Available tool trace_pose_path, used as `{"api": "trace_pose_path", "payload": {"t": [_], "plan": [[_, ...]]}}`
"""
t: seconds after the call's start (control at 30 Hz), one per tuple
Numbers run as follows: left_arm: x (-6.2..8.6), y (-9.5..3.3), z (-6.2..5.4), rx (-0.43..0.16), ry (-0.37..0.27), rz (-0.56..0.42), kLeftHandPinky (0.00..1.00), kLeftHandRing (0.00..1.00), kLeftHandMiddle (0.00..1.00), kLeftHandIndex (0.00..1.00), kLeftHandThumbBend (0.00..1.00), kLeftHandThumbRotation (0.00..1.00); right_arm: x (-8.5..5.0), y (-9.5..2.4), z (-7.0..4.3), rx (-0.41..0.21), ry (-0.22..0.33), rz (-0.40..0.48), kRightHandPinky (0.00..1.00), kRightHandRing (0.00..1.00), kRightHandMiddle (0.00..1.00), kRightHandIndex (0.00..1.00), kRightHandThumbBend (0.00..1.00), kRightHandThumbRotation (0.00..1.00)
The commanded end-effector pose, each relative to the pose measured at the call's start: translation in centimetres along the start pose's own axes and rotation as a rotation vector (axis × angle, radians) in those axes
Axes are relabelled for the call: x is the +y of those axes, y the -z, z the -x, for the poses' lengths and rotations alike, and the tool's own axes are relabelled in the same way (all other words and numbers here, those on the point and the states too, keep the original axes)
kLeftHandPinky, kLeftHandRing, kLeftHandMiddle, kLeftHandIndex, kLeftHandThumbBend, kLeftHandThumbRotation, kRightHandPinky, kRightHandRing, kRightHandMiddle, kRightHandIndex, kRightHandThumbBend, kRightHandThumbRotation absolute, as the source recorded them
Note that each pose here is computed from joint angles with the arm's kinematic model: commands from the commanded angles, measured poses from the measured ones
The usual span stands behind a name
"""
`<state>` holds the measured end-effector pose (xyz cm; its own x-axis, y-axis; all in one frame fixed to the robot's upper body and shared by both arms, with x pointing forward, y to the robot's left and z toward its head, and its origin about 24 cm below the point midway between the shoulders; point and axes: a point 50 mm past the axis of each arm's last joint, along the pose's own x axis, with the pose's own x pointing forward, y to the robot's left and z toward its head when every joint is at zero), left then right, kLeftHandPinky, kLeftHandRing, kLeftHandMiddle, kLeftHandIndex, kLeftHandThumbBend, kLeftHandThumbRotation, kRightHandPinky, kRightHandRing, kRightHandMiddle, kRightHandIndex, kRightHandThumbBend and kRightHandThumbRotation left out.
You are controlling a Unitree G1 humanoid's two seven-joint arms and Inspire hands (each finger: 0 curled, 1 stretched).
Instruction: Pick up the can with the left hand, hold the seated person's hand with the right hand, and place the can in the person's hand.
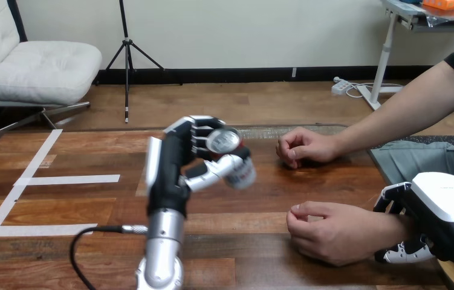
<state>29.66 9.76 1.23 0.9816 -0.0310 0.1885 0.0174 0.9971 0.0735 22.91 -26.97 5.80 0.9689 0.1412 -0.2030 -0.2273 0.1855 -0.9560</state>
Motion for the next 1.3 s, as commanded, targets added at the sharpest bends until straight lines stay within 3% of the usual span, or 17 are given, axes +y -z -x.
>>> {"api": "trace_pose_path", "payload": {"t": [0.0,0.27,1.27], "plan": [[-1.1,-2.8,-1.3,-0.138,0.028,0.020,0.42,0.50,0.54,0.53,0.66,0.00,-2.2,-1.4,-1.6,-0.073,0.132,-0.011,0.39,0.45,0.52,0.53,0.67,0.00],[-1.9,-2.8,-0.8,-0.152,0.073,0.026,0.40,0.49,0.54,0.52,0.67,0.00,-2.1,-1.4,-1.7,-0.075,0.133,-0.015,0.39,0.44,0.52,0.53,0.66,0.00],[-3.1,-2.2,0.3,-0.117,0.128,0.024,0.42,0.49,0.53,0.53,0.67,0.00,-2.3,-1.9,-1.7,-0.107,0.147,-0.012,0.34,0.40,0.49,0.53,0.60,0.00]]}}
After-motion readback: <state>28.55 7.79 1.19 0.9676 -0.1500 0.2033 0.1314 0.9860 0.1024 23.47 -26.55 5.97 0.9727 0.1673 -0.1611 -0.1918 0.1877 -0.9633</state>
